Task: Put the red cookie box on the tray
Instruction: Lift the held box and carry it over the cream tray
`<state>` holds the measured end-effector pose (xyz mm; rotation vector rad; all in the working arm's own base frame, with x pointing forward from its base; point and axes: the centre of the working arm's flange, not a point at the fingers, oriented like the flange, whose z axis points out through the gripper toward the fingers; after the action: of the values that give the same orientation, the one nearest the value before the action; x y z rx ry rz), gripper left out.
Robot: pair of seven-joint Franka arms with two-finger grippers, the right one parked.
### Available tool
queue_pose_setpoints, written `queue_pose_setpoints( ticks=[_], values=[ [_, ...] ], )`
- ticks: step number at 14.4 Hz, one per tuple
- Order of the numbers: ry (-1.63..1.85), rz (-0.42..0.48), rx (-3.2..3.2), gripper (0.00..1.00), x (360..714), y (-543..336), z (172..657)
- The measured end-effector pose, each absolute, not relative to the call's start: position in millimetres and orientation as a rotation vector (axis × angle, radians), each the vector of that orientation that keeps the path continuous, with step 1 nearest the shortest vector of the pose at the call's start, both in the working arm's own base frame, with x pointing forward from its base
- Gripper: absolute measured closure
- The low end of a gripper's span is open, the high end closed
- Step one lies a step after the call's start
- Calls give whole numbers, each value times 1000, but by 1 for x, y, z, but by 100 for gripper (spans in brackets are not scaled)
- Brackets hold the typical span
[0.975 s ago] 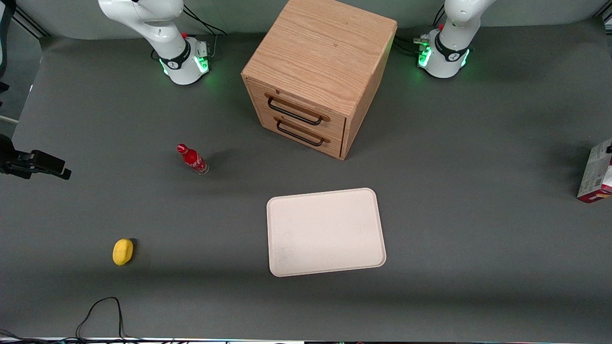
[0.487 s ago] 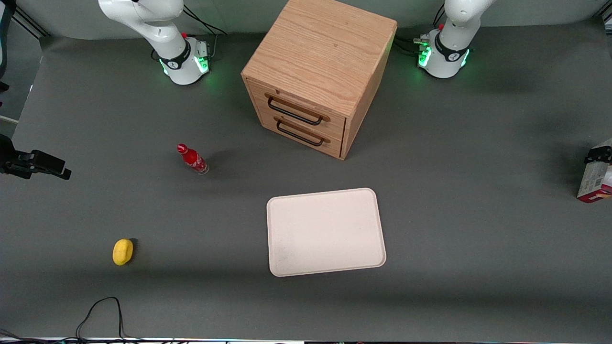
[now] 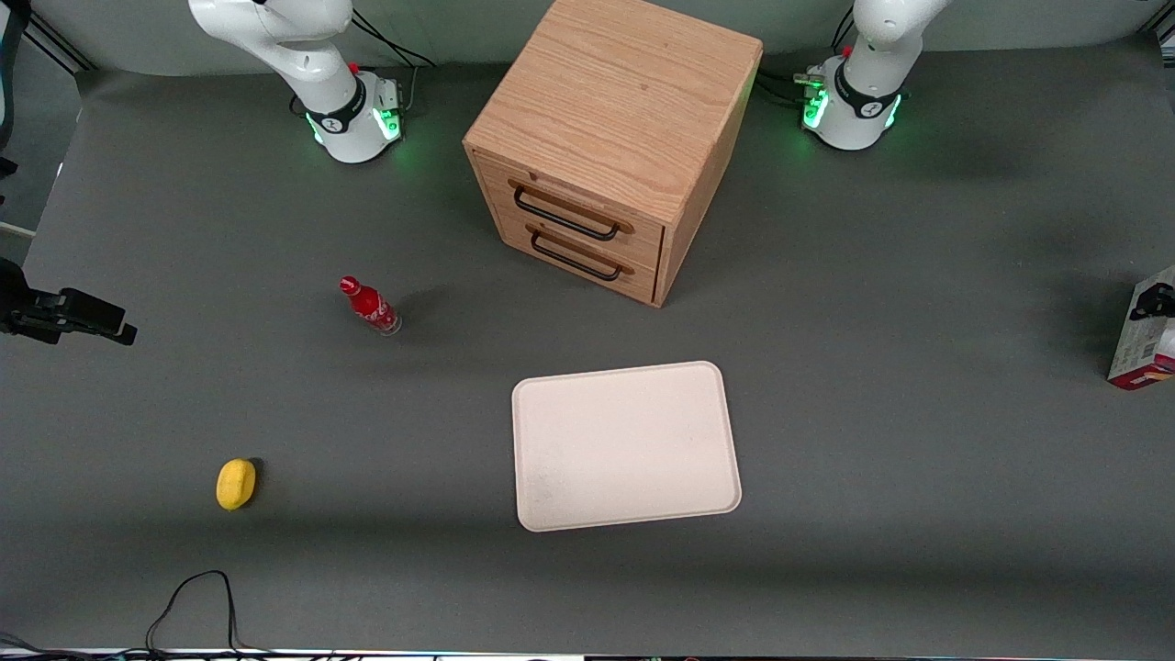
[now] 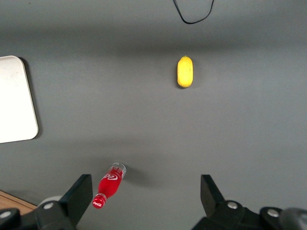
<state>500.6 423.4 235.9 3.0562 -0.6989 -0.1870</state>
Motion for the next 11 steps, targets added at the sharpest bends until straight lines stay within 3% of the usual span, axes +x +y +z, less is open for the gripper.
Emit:
queue_pose_setpoints(
  ticks=[4,7,11],
  values=[
    [-718,-183,3054,96,502,423,237],
    [-731,-186,3052,96,505,422,258],
    [-764,-247,3028,96,518,395,363]
  ],
)
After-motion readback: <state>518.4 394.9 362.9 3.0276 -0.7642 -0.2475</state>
